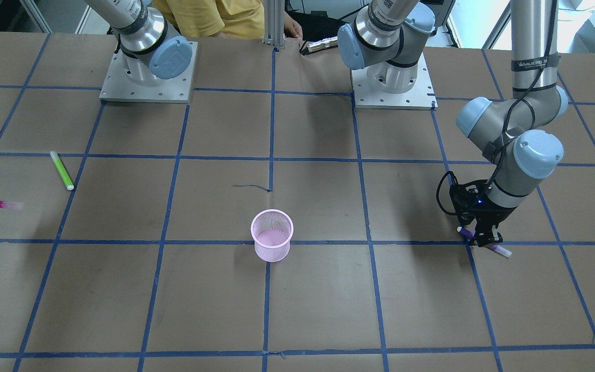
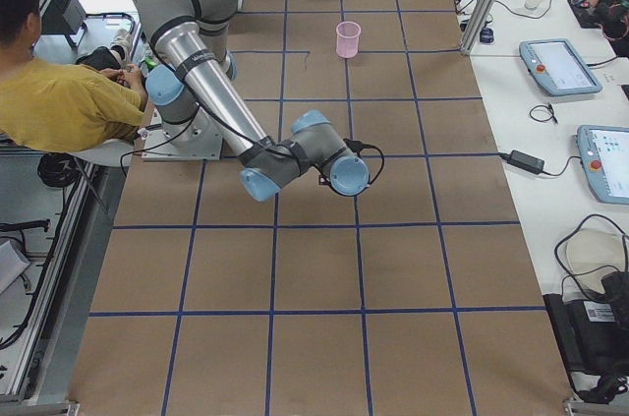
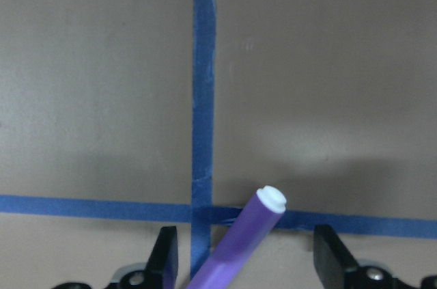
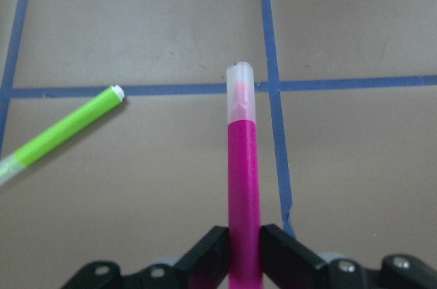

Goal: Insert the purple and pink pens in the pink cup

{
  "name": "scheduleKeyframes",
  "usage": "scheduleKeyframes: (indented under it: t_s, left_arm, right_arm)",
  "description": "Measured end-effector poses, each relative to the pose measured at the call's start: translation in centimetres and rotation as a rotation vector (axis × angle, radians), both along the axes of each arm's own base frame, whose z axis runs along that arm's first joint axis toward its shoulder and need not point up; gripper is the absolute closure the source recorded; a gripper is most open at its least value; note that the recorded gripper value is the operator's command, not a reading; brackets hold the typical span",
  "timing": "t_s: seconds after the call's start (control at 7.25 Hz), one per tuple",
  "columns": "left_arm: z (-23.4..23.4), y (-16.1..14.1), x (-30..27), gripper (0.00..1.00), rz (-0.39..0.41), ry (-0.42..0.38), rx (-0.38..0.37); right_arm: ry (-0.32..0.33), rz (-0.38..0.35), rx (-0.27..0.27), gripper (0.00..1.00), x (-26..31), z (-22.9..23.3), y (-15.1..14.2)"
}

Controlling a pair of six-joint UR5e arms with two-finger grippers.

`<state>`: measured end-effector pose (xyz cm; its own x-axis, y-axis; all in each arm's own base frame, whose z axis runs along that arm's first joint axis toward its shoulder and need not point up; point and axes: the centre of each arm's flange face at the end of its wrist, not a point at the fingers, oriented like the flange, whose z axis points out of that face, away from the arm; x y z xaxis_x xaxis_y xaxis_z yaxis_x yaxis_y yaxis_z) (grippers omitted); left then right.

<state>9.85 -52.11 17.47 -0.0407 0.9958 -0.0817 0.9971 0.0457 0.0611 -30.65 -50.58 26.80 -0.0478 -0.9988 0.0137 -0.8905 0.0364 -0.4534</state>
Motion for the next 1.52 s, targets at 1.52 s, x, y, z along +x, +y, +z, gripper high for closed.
scheduleKeyframes:
  t_s: [1.52]
  left_arm:
    - [4.1, -1.6, 0.2, 1.0, 0.035, 0.069, -0.066]
  right_arm:
    - [0.448, -0.154, -0.015, 0.78, 49.0, 18.9, -1.4]
